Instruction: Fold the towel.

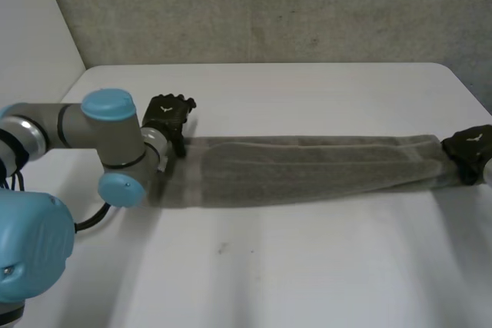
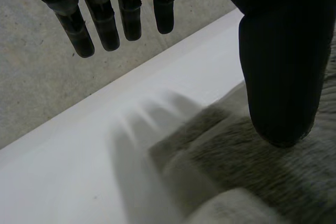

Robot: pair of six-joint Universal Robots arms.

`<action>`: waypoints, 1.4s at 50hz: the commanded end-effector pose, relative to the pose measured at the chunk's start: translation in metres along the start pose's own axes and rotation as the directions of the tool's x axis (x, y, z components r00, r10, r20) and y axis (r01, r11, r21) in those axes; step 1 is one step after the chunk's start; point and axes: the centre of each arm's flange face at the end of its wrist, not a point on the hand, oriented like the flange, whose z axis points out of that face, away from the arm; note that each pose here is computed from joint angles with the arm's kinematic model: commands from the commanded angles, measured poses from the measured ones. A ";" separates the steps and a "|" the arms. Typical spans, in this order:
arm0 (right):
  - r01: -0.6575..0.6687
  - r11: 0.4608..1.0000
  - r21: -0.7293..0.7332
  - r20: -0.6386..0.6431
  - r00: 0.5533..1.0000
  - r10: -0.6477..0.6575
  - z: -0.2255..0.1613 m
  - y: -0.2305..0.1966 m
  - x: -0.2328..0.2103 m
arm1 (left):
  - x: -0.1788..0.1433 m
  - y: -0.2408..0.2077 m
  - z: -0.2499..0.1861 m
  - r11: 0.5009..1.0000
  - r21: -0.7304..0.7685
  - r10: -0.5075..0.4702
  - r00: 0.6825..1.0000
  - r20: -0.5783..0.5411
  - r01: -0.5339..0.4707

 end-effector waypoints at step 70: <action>-0.131 0.961 0.244 0.366 0.930 0.034 -0.076 -0.066 -0.178 | -0.003 -0.049 -0.117 0.973 -0.009 -0.231 0.973 -0.015 0.231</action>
